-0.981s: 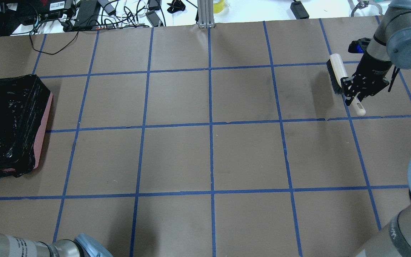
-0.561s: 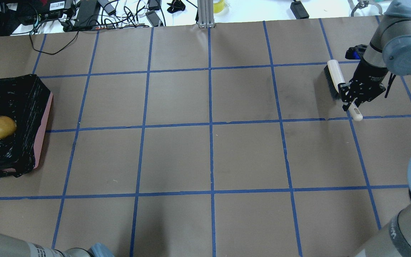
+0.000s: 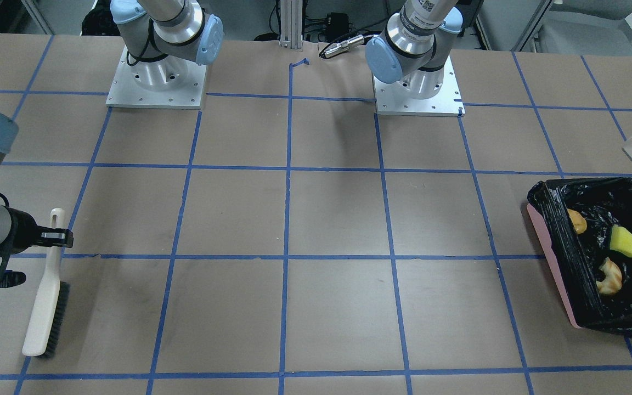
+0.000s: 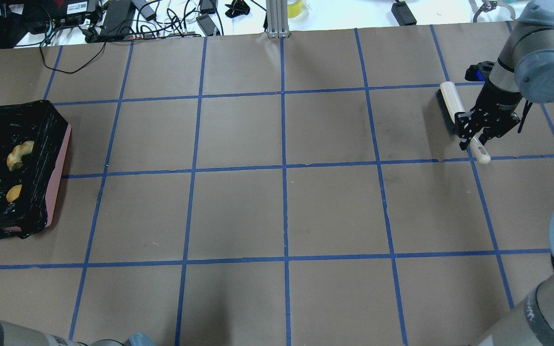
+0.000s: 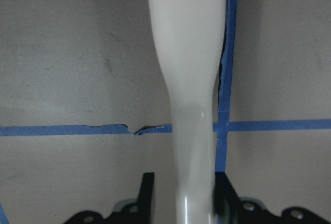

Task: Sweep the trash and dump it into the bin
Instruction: 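Tip the dustpan over the bin with the left gripper to dump the trash, then lower the dustpan onto the table with the left gripper while the right releases the brush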

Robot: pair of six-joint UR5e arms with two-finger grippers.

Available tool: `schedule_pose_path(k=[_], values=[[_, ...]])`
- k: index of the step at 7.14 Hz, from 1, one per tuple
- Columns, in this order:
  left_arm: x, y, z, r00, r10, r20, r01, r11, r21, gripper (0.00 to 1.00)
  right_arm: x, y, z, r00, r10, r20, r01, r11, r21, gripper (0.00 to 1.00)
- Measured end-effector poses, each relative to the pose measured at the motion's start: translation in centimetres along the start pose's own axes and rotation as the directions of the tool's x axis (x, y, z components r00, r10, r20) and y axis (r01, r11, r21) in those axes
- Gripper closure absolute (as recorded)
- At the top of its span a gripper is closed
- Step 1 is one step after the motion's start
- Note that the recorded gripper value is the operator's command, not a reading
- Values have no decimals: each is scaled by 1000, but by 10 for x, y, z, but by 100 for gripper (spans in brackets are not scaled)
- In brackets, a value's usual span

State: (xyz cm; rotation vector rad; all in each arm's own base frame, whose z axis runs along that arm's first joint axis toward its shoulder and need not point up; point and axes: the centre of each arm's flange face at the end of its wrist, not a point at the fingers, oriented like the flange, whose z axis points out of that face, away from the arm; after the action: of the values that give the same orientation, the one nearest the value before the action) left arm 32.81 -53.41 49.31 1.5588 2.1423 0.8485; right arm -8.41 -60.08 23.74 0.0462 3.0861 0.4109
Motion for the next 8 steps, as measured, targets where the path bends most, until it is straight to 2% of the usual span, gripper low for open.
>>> schedule_pose_path(k=[2, 3, 4, 6, 7, 8], values=[[-10, -7, -9, 996, 28, 90, -43, 984, 175, 100, 0, -1, 3, 1000, 2, 2, -2, 1000, -5, 31], [-18, -22, -12, 990, 24, 141, -64, 956, 287, 100, 0, -2, 4, 1000, 3, 3, -3, 1000, -5, 23], [-29, -45, -18, 982, 13, 190, -88, 914, 397, 100, 1, -3, 2, 1000, 5, 3, -5, 1000, -1, 0], [-50, -115, -42, 966, 28, 259, -170, 821, 545, 100, 2, -3, -20, 1000, 5, -10, -4, 999, 40, 0], [-61, -171, -60, 957, 54, 285, -226, 757, 613, 100, 2, 3, -54, 999, 2, -32, 1, 996, 85, 0], [-66, -235, -80, 958, 75, 277, -247, 709, 660, 100, -2, 19, -102, 998, 2, -58, 6, 991, 133, 0]])
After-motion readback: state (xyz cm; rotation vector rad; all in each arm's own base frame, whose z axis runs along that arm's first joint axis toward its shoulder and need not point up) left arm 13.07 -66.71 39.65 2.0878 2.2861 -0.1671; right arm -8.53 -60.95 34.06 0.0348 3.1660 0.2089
